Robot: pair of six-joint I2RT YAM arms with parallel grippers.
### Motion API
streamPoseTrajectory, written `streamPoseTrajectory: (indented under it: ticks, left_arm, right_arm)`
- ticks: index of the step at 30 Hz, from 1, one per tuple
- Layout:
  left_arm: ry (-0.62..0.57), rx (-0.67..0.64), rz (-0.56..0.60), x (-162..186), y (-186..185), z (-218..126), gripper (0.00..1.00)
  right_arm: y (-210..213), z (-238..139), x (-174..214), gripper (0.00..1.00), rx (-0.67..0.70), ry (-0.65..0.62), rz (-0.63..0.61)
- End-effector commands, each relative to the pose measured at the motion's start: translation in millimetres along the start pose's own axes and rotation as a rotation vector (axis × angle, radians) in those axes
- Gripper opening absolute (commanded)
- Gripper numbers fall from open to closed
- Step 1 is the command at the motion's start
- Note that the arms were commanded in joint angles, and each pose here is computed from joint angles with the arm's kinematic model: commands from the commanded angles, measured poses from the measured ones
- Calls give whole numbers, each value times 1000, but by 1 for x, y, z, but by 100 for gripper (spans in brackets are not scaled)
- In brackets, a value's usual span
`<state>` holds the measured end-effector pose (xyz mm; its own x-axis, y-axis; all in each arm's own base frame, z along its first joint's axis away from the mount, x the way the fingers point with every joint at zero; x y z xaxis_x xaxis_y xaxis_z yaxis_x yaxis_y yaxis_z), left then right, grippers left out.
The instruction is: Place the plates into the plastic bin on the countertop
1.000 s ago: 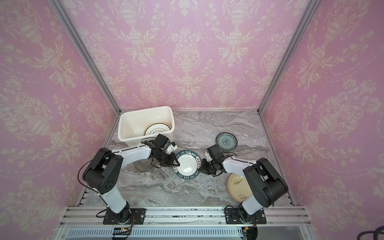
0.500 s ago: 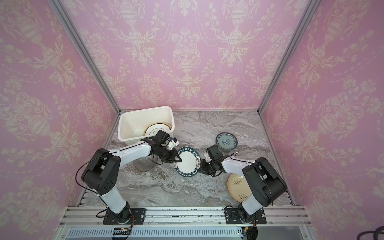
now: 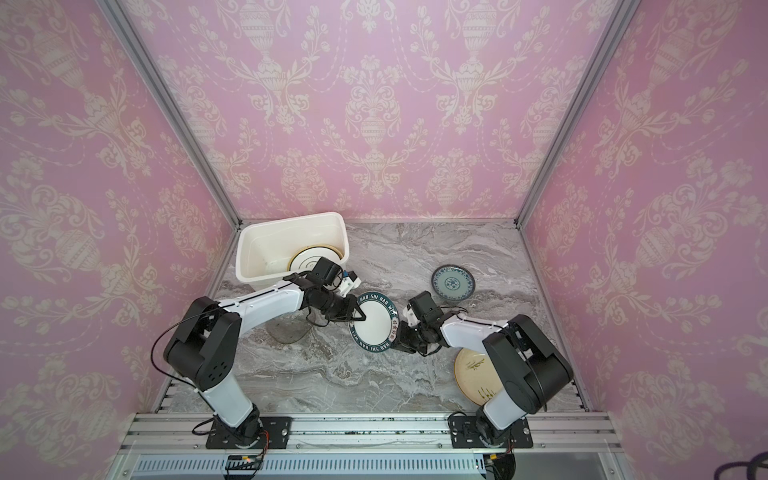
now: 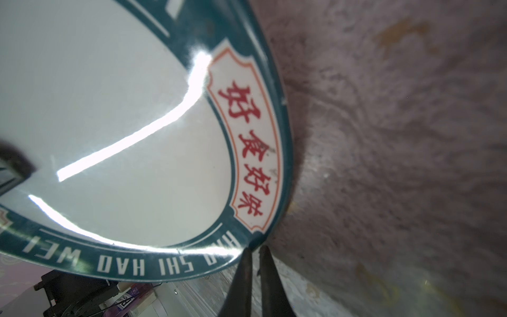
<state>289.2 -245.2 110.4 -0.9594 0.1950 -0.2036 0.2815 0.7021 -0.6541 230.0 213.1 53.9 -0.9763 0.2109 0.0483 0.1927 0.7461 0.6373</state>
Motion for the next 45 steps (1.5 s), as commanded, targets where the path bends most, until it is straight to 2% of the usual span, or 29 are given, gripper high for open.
streamPoseTrajectory:
  ticks: [1,5,7,11,14,21,26,29,33,38,45]
  left_arm:
    - [-8,94,39,-5,-25,-8,9]
    - [-26,89,49,-8,-31,-17,5]
    - [-39,89,62,-11,-37,-23,4]
    - [-58,84,91,-16,-49,-38,4]
    - [-70,80,129,-20,-61,-53,3]
    - [-139,39,231,-34,-91,-94,3]
    - [-267,14,270,-57,-114,-128,2]
    - [-336,19,271,-72,-127,-149,1]
    - [-435,8,256,-89,-135,-179,3]
    - [-593,-28,174,-111,-117,-227,3]
    - [-773,-262,24,-115,-41,-292,4]
  right_arm:
    - [5,-2,-1,13,-3,-6,-29]
    - [7,-12,1,23,22,-7,-50]
    - [11,-22,2,31,37,-11,-74]
    - [17,-53,0,43,74,-59,-125]
    - [22,-83,-4,48,98,-122,-150]
    - [38,-168,-21,52,108,-406,-167]
    - [52,-217,-31,54,70,-635,-159]
    - [59,-233,-34,54,50,-711,-152]
    - [65,-243,-37,53,71,-731,-164]
    - [66,-241,-41,53,103,-700,-175]
    - [78,-233,-47,53,51,-640,-179]
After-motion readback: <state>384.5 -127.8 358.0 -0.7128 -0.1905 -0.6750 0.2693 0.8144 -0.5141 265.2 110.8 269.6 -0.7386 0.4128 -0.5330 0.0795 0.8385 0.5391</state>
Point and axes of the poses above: each gripper's point midway between its finger pads, its own z axis out along the fingers, its own y axis along the line the jaws close on, x = y × z, the point moved 4 cm from there along -z, back along the fingers, and after that the axes turned 4 degrees about z, right-handed, at the moved point
